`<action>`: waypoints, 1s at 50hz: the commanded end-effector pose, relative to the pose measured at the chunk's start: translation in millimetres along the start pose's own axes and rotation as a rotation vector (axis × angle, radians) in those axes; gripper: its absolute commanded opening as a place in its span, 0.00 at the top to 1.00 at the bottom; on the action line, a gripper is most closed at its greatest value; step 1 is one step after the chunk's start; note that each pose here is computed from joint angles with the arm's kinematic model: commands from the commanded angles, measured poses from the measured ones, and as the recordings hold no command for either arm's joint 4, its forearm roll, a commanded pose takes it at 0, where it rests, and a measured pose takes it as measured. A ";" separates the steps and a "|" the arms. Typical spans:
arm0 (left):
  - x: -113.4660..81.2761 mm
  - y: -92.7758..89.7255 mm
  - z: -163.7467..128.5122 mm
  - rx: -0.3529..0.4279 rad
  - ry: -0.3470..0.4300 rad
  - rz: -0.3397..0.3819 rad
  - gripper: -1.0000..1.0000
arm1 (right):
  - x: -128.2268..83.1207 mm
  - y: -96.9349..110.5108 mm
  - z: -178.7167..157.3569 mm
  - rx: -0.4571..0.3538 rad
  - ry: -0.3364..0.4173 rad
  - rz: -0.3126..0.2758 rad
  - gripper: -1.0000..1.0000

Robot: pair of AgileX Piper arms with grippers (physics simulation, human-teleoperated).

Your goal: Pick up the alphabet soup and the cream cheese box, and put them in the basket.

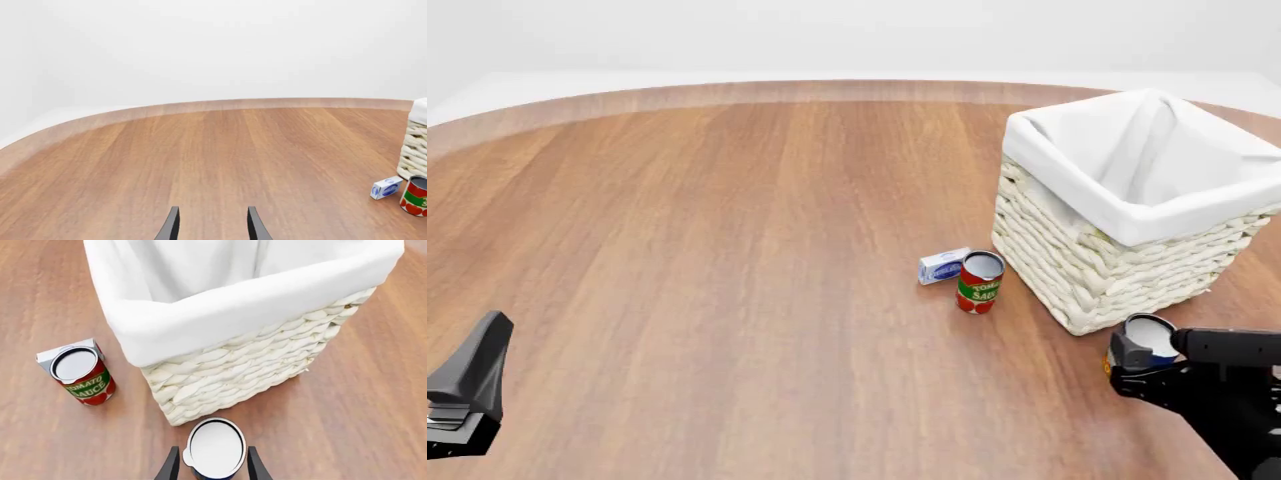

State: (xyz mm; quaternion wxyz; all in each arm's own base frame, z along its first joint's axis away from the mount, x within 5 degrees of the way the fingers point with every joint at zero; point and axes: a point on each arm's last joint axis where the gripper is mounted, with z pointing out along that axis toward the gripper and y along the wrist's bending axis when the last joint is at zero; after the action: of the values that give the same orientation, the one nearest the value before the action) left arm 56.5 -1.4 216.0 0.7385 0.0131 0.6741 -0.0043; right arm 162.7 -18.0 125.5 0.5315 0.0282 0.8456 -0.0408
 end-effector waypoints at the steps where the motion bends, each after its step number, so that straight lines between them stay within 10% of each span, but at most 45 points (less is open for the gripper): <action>1: 0.2 0.0 -0.1 0.000 0.000 0.000 0.00 | 4.9 0.6 2.8 -0.002 -0.004 -0.005 0.00; 43: 0.2 0.0 -0.1 0.000 0.000 0.000 0.00 | 17.7 -0.3 14.7 0.006 -0.001 0.013 0.00; 44: 0.1 0.0 -0.1 0.000 0.000 0.000 0.00 | 17.3 -0.2 14.5 0.005 -0.004 0.012 1.00; 50: 0.1 0.0 -0.1 0.000 0.000 0.000 0.00 | 14.3 0.7 13.0 0.000 -0.016 0.008 1.00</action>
State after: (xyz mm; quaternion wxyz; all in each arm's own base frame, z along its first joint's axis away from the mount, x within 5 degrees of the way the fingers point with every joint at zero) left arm 56.5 -1.4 216.0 0.7385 0.0131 0.6741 -0.0043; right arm 169.9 -20.0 103.3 0.5282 0.0344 0.8474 -0.0411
